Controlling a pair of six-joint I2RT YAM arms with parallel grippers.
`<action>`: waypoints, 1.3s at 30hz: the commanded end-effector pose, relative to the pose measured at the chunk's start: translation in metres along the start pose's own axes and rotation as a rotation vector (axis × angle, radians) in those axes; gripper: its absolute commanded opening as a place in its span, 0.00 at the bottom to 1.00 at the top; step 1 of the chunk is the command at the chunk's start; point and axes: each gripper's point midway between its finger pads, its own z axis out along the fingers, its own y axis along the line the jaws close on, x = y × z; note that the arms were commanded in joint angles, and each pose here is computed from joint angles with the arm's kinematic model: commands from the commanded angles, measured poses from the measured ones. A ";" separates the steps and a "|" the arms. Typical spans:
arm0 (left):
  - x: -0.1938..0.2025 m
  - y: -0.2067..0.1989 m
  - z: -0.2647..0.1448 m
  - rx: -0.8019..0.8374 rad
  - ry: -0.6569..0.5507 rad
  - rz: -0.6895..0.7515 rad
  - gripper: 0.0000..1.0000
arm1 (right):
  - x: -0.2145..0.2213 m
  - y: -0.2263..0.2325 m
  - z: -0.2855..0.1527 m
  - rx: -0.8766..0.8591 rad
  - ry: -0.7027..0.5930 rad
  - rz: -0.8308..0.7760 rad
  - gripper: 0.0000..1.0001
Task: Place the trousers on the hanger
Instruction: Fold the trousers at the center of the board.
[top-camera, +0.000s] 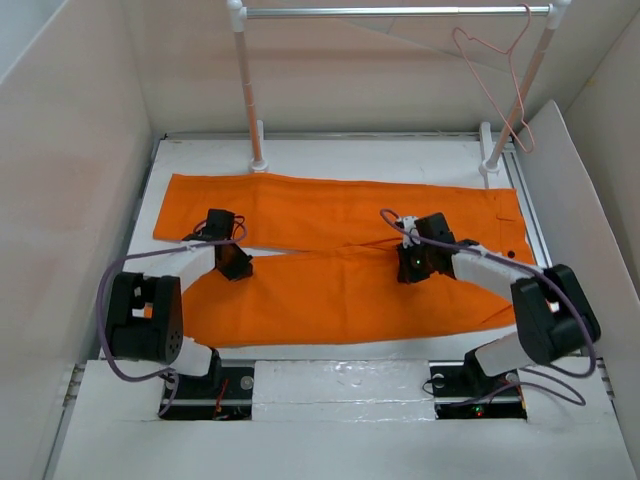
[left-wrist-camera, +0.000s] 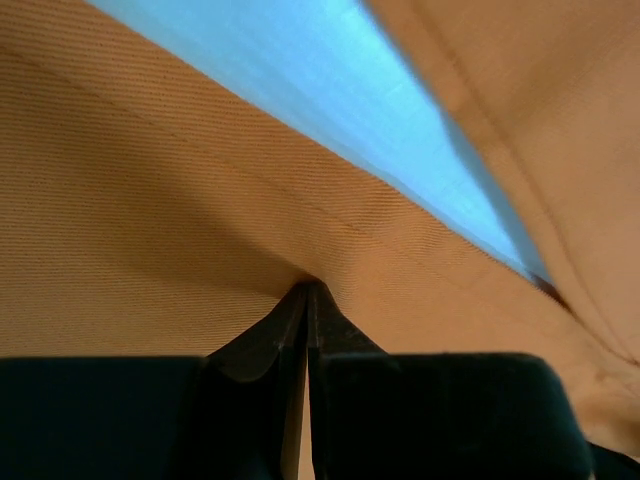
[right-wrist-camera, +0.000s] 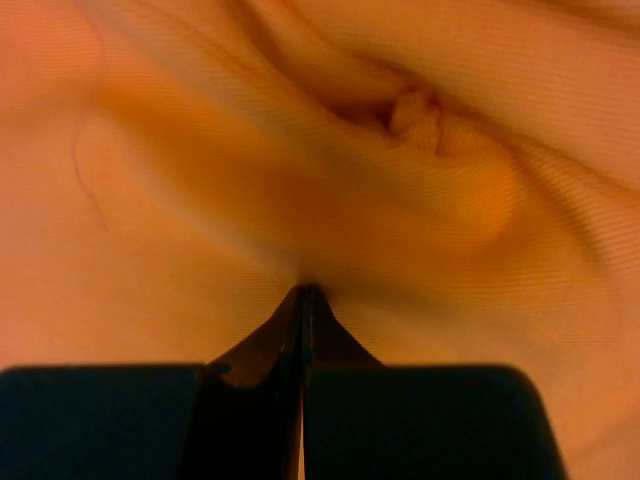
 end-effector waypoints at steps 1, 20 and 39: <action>-0.025 0.016 0.025 -0.148 -0.094 -0.003 0.00 | -0.045 -0.023 0.027 -0.004 -0.096 0.026 0.00; -0.084 0.018 -0.091 -0.145 -0.382 -0.056 0.61 | -0.091 0.020 -0.034 -0.113 -0.181 -0.164 0.51; -0.079 0.191 -0.055 -0.272 -0.293 -0.836 0.59 | -0.036 0.040 -0.087 -0.169 -0.238 -0.322 0.43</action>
